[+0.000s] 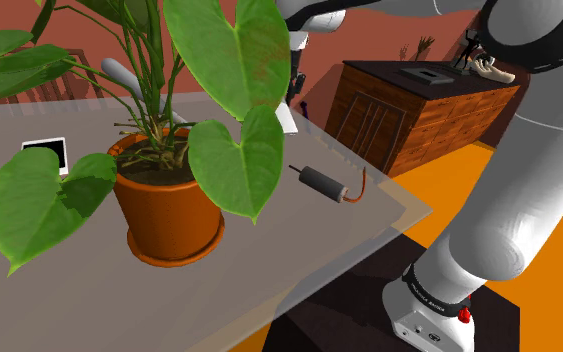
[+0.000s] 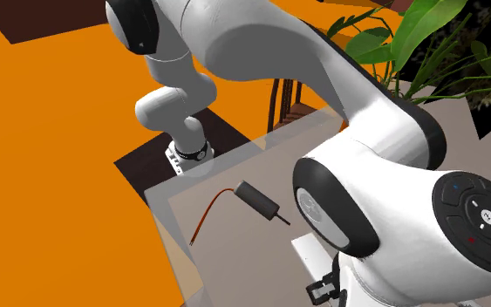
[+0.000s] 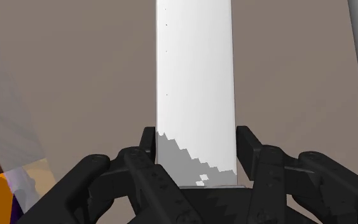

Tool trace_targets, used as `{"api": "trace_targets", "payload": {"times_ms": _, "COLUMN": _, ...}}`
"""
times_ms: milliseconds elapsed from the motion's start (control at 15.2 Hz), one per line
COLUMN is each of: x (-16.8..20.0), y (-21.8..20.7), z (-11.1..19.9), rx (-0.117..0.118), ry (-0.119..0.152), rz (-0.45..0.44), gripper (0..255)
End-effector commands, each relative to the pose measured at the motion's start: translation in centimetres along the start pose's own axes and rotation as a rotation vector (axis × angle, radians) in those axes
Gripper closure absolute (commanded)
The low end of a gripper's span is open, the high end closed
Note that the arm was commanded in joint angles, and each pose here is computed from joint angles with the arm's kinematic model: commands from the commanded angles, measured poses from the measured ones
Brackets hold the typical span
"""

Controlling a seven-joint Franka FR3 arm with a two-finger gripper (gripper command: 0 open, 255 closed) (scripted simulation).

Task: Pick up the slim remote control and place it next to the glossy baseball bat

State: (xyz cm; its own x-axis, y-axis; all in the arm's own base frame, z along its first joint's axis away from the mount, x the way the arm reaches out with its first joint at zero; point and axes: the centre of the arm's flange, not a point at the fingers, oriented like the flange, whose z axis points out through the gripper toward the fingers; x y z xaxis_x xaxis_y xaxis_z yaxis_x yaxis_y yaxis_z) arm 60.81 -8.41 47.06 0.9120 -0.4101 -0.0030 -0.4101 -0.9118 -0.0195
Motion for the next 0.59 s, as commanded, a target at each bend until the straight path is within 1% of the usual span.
{"api": "trace_targets", "payload": {"times_ms": 0, "x": 0.7, "y": -0.2, "z": 0.7, "rx": 0.000, "ry": 0.001, "rz": 0.000, "gripper": 255}}
{"api": "trace_targets", "payload": {"times_ms": 528, "x": 0.7, "y": -0.1, "z": 4.9, "rx": 0.000, "ry": 0.001, "rz": 0.000, "gripper": 255}}
